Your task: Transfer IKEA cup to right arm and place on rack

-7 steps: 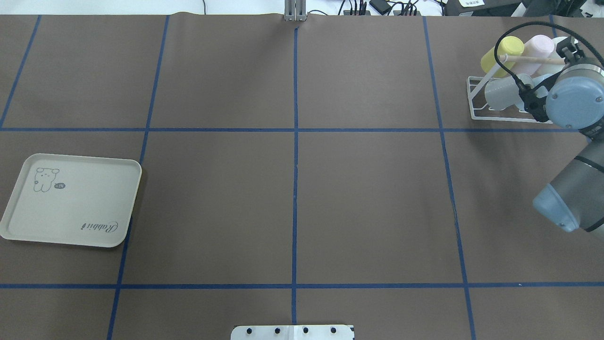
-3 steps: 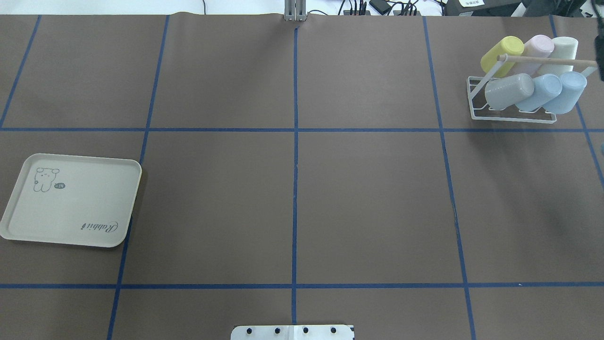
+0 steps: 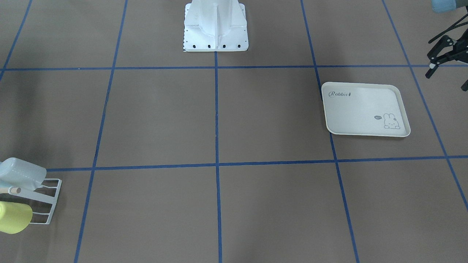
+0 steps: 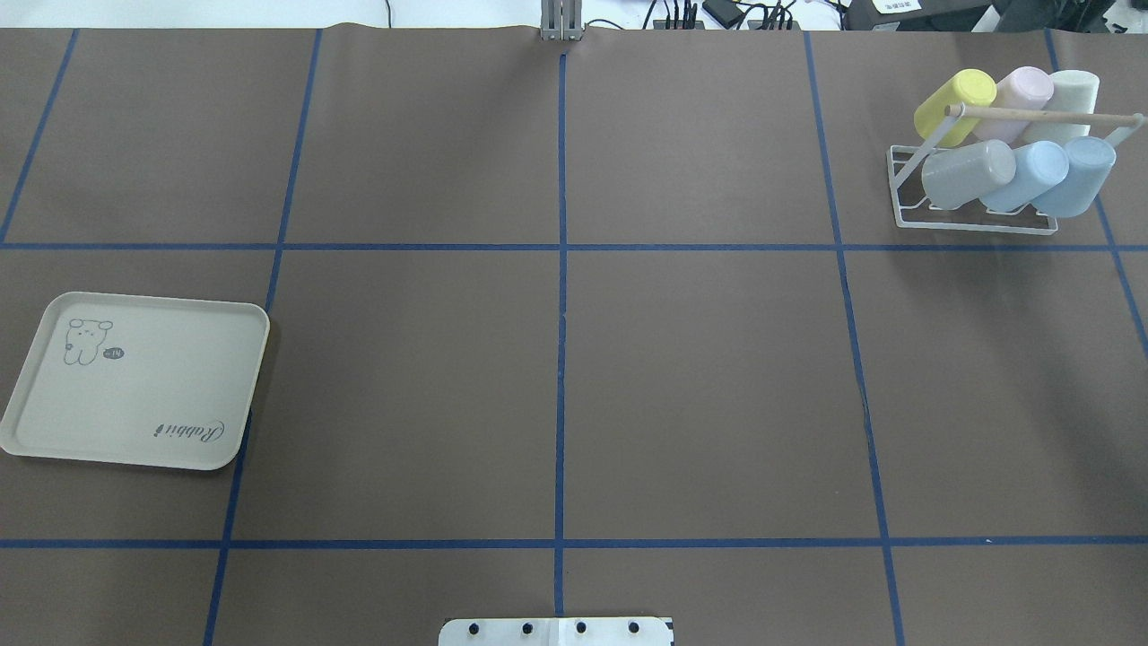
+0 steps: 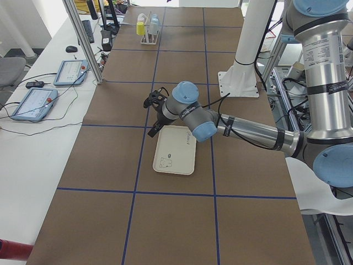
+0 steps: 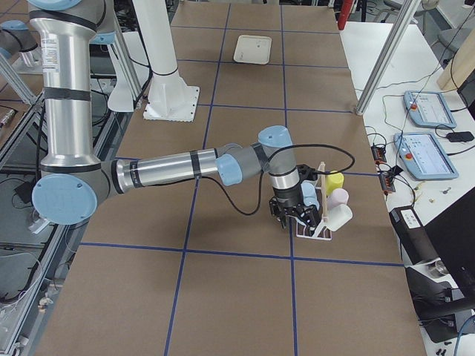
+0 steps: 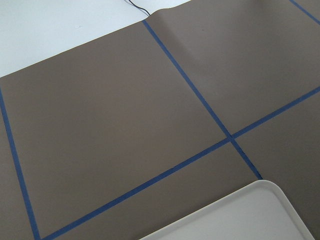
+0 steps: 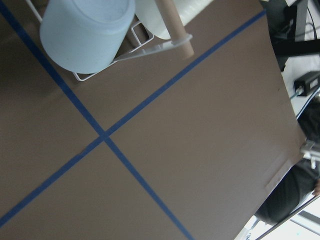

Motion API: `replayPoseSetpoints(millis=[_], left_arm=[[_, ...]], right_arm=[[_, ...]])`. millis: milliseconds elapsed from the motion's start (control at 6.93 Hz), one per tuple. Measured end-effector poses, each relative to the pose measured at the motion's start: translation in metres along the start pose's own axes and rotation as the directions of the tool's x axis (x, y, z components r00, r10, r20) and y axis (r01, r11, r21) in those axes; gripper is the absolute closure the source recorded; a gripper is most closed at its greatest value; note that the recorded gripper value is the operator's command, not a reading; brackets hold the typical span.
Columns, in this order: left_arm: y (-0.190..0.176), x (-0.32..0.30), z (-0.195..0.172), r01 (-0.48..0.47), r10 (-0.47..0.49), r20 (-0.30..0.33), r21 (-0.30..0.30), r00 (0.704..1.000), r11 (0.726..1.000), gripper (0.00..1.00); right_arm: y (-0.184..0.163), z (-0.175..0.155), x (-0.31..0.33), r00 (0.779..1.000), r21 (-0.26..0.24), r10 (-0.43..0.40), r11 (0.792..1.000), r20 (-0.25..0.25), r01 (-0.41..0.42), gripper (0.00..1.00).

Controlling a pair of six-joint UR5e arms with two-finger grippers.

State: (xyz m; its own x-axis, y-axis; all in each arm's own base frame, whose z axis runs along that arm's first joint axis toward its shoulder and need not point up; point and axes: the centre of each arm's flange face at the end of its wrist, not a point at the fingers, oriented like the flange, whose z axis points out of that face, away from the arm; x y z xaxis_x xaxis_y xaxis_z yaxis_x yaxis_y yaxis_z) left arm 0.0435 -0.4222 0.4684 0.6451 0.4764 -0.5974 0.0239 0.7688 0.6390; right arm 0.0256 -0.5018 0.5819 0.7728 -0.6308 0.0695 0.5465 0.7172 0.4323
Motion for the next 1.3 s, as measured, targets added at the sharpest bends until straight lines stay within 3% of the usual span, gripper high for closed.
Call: replayPoseSetpoints(millis=[144,289,433,577,721,866,1010,1298], left_arm=[[0.006,-0.003,0.000,0.002,-0.002,0.004,-0.009,1.000,1.000,0.00],[0.013,-0.005,0.001,-0.007,0.007,0.009,-0.019,1.000,1.000,0.00],[0.021,-0.010,0.002,-0.019,0.019,0.016,-0.036,1.000,0.999,0.00],[0.033,-0.025,0.006,0.003,-0.001,0.040,-0.069,0.999,0.998,0.00],[0.052,-0.052,0.010,0.070,-0.061,0.085,-0.112,0.995,0.991,0.00],[0.070,-0.084,0.007,0.146,-0.126,0.138,-0.148,0.982,0.978,0.00],[0.087,-0.116,-0.005,0.191,-0.156,0.190,-0.180,0.969,0.965,0.00],[0.126,-0.174,-0.038,0.220,-0.153,0.274,-0.235,0.949,0.947,0.00]], right_arm=[[0.035,0.002,-0.002,0.959,-0.001,0.270,0.963,0.087,-0.271,0.00],[0.065,0.003,-0.007,0.842,-0.039,0.502,0.862,0.196,-0.505,0.00],[0.084,0.008,-0.014,0.736,-0.101,0.620,0.779,0.273,-0.619,0.00],[0.096,0.016,-0.018,0.663,-0.175,0.684,0.724,0.303,-0.667,0.00],[0.102,0.021,-0.021,0.612,-0.250,0.728,0.683,0.308,-0.687,0.00],[0.105,0.024,-0.023,0.578,-0.307,0.757,0.652,0.304,-0.693,0.00],[0.107,0.027,-0.024,0.562,-0.335,0.771,0.637,0.299,-0.695,0.00],[0.106,0.028,-0.023,0.556,-0.346,0.776,0.631,0.298,-0.695,0.00]])
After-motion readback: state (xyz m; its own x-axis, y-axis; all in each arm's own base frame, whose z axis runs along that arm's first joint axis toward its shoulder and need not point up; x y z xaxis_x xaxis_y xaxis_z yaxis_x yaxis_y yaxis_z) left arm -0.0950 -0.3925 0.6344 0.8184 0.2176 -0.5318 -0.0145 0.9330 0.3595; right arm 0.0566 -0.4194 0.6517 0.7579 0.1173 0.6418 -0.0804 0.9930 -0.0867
